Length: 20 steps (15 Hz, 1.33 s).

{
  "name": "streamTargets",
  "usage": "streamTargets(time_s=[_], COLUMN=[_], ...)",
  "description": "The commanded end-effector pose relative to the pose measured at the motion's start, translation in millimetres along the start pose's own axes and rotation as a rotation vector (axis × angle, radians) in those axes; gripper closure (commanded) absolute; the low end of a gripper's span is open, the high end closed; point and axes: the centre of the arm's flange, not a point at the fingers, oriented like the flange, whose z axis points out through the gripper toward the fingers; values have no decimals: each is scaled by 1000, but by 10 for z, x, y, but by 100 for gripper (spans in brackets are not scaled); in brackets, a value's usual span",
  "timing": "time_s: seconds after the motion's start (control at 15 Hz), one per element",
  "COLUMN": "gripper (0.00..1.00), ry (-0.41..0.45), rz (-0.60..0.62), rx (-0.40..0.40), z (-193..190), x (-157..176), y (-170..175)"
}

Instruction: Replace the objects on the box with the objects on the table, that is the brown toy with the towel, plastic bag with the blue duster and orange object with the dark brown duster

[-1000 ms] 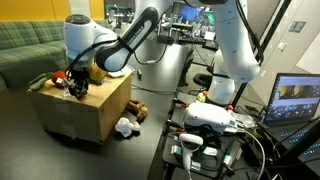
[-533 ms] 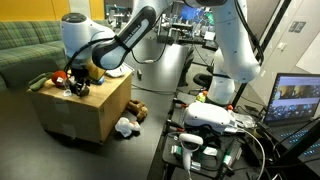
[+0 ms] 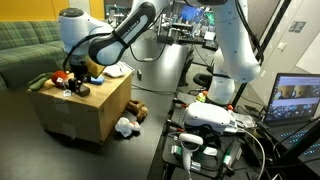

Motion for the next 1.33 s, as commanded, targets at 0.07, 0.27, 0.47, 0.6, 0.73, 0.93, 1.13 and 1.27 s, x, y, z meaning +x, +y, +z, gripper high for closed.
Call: streamTargets(time_s=[0.07,0.27,0.47,0.6,0.73,0.93,1.13,1.27], gripper=[0,0,0,0,0,0,0,0], ry=[59,107,161,189,220,270,314,329], rz=[6,16,16,20,31,47,54,64], rx=[2,-1,-18,-18,-1,21,28,28], z=[-267,-341,-318,-260,-202,-107,11,100], x=[287,497,673,777,882,1027,1166,1244], y=[75,101,114,117,126,150,193,230])
